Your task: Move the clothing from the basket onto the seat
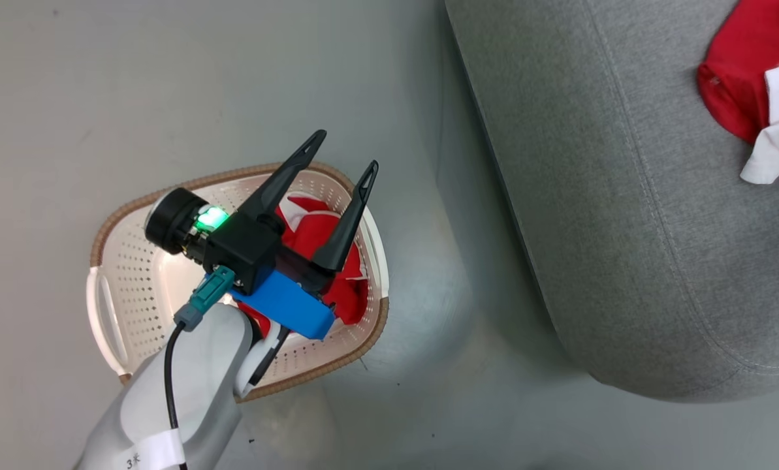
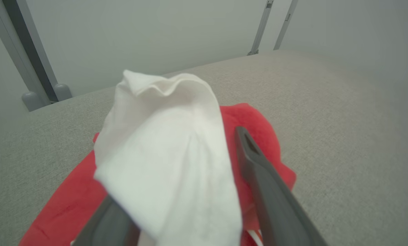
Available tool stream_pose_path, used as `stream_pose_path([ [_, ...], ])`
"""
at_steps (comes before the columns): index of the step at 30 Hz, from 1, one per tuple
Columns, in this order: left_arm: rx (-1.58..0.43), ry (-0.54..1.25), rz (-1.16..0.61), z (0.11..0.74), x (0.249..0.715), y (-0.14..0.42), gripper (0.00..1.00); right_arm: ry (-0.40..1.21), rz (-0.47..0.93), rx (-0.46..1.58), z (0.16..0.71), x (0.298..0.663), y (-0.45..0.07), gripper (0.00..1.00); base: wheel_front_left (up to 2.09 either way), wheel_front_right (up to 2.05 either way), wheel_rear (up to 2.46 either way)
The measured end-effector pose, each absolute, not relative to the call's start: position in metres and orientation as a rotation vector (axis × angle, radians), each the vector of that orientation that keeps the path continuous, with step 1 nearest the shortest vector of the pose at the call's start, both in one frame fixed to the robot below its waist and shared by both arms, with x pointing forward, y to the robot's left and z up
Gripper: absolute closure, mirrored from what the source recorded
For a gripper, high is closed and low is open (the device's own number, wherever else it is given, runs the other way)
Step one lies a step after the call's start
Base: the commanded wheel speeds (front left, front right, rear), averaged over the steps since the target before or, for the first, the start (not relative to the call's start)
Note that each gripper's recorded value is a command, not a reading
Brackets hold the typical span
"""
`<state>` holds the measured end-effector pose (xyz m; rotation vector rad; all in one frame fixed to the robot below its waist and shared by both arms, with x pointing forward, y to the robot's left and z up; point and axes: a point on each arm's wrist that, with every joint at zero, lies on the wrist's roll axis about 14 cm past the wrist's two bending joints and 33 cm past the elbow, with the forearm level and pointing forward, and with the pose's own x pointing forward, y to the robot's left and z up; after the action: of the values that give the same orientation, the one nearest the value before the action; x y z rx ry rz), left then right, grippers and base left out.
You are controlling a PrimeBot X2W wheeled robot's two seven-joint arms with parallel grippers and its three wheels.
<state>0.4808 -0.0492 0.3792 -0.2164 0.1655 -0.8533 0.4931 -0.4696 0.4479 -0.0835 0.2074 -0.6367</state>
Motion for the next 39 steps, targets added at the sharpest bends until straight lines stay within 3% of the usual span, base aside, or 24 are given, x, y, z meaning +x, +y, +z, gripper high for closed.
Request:
stream_pose_path([
  [11, -0.246, 0.154, -0.782, 0.419, 0.453, -0.04, 0.0, 0.201, -0.548, -0.118, 0.469, 0.464, -0.445, 0.0, 0.0, 0.0, 0.0],
  [22, -0.241, 0.116, -0.604, 0.456, 0.413, 0.011, 0.0, 0.107, -0.413, -0.136, 0.505, 0.425, -0.394, 0.0, 0.0, 0.0, 0.0],
  [39, -0.254, 0.037, -0.319, 0.48, 0.381, 0.097, 0.0, -0.024, -0.153, -0.075, 0.525, 0.395, -0.267, 0.0, 0.0, 0.0, 0.0],
])
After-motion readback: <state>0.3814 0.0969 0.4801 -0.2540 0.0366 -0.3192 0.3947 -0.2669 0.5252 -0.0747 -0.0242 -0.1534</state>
